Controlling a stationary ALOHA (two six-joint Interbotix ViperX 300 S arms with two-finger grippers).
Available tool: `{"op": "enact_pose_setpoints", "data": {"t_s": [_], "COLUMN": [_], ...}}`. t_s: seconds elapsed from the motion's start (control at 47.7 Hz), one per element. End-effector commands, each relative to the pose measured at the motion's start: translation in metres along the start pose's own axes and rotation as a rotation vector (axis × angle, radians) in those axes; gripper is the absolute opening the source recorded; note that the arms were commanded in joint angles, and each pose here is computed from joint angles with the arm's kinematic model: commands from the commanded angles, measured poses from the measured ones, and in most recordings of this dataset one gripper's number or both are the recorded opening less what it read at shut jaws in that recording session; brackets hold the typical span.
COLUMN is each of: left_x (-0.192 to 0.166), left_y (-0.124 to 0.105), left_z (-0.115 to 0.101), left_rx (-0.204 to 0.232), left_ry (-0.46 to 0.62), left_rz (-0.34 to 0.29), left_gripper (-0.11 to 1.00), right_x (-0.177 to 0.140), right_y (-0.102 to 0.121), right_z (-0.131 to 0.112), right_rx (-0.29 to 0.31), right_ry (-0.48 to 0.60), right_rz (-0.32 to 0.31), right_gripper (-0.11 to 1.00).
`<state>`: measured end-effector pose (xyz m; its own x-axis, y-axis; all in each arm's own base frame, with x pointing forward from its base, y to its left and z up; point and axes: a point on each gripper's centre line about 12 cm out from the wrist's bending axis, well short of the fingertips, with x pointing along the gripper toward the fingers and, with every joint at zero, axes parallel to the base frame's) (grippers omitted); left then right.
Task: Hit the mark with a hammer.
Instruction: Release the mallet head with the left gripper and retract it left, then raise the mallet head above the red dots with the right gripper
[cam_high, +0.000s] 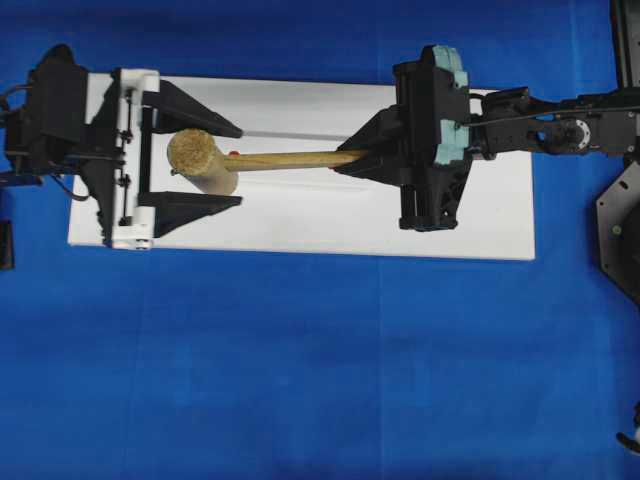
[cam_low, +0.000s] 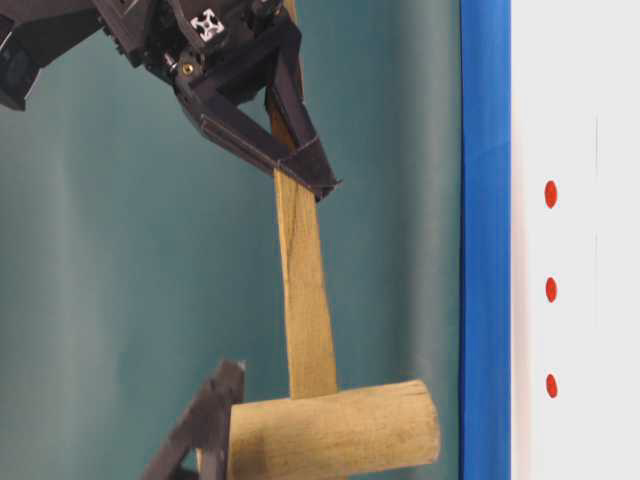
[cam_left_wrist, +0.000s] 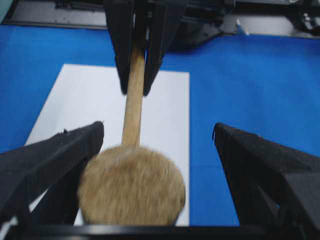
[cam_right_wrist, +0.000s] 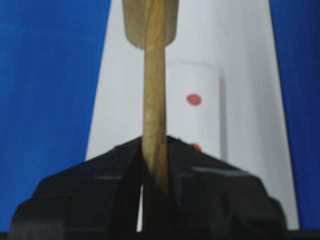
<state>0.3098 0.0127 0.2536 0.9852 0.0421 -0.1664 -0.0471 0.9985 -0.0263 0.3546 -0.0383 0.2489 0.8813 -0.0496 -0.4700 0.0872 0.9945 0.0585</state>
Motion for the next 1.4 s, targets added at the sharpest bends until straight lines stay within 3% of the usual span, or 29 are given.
{"op": "enact_pose_setpoints", "data": {"t_s": [0.0,0.524,0.839,1.216,1.384], "left_x": [-0.011,-0.091,-0.111,-0.109,-0.109], "left_y": [-0.001,0.0,0.0,0.0,0.0], "left_z": [0.008,0.0,-0.005,-0.009,-0.009], "left_rx": [-0.003,-0.003,-0.005,-0.008,-0.013], "left_ry": [-0.037,-0.047,-0.047,-0.028,-0.029], "left_rz": [-0.002,-0.004,-0.005,-0.004,-0.004], "left_gripper": [0.9,0.9,0.9,0.89,0.89], "right_x": [-0.011,-0.027,-0.02,-0.007,0.002], "right_y": [0.0,0.001,0.0,-0.02,-0.025], "right_z": [0.013,0.001,-0.002,0.009,0.01], "right_rx": [0.013,0.052,0.056,0.056,0.059], "right_ry": [-0.05,-0.052,-0.036,-0.104,-0.106], "right_rz": [-0.002,-0.003,-0.009,-0.138,-0.164], "right_gripper": [0.03,0.03,0.03,0.03,0.03]}}
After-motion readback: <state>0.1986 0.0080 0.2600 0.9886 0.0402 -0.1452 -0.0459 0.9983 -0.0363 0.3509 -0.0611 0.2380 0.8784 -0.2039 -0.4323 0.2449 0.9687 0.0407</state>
